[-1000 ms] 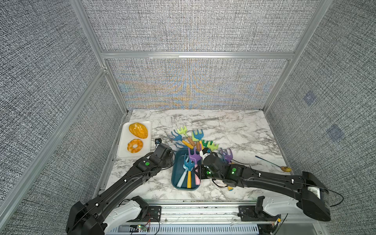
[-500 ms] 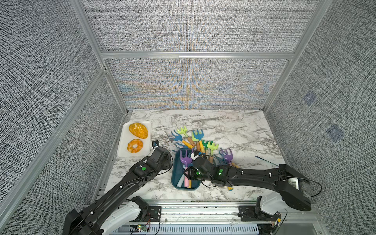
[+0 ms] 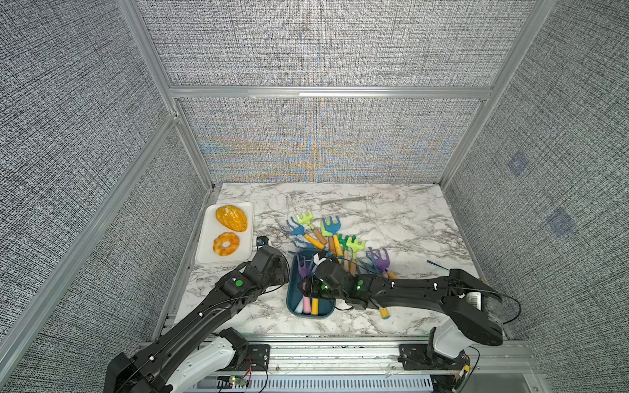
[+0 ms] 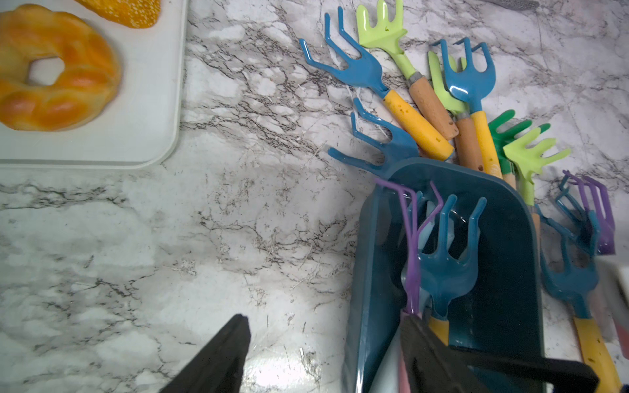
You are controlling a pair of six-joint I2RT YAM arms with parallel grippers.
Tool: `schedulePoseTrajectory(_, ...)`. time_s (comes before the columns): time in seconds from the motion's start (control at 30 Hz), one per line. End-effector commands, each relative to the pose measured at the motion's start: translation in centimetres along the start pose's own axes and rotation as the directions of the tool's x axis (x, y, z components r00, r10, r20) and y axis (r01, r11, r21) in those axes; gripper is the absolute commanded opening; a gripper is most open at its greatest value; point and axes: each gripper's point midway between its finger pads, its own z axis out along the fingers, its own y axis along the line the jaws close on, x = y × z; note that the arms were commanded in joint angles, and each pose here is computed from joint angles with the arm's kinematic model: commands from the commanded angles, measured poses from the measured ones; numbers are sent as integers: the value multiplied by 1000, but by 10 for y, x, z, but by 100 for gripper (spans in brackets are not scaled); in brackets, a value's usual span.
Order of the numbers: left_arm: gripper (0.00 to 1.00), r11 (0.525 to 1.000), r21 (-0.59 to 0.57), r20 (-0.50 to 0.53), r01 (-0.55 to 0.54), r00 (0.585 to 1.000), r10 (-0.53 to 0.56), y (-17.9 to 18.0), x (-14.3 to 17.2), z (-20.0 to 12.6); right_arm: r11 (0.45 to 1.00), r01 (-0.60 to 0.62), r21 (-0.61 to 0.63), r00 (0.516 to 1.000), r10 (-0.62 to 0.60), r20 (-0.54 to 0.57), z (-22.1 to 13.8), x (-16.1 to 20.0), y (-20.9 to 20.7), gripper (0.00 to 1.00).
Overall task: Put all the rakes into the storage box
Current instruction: Place the rake in the storage box.
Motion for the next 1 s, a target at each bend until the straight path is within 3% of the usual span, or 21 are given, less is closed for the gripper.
schedulePoseTrajectory(0.0,75,999,38,-29,-7,1000,8,-7,4,-1,999,36,1,998,-36,43,-9,-10,3,55)
schedulePoseTrajectory(0.1,75,998,61,-44,-1,999,4,-12,6,-3,998,56,19,996,-57,74,-23,-18,-1,56)
schedulePoseTrajectory(0.2,75,997,82,-54,0,999,5,-19,9,-5,996,72,47,991,-77,113,-40,-28,-12,65)
schedulePoseTrajectory(0.33,76,999,46,-73,-5,997,8,-17,12,2,990,140,34,982,-143,120,-52,-32,-18,66)
schedulePoseTrajectory(0.57,76,1000,4,-74,18,997,-17,-13,10,8,947,314,69,949,-310,-58,-17,-6,-6,58)
schedulePoseTrajectory(0.73,76,1000,-9,-70,26,997,-26,-9,12,10,921,352,165,934,-335,-123,7,4,-24,51)
schedulePoseTrajectory(0.97,76,1000,-25,-69,18,997,-20,-4,15,11,892,381,244,923,-349,-164,28,10,-41,50)
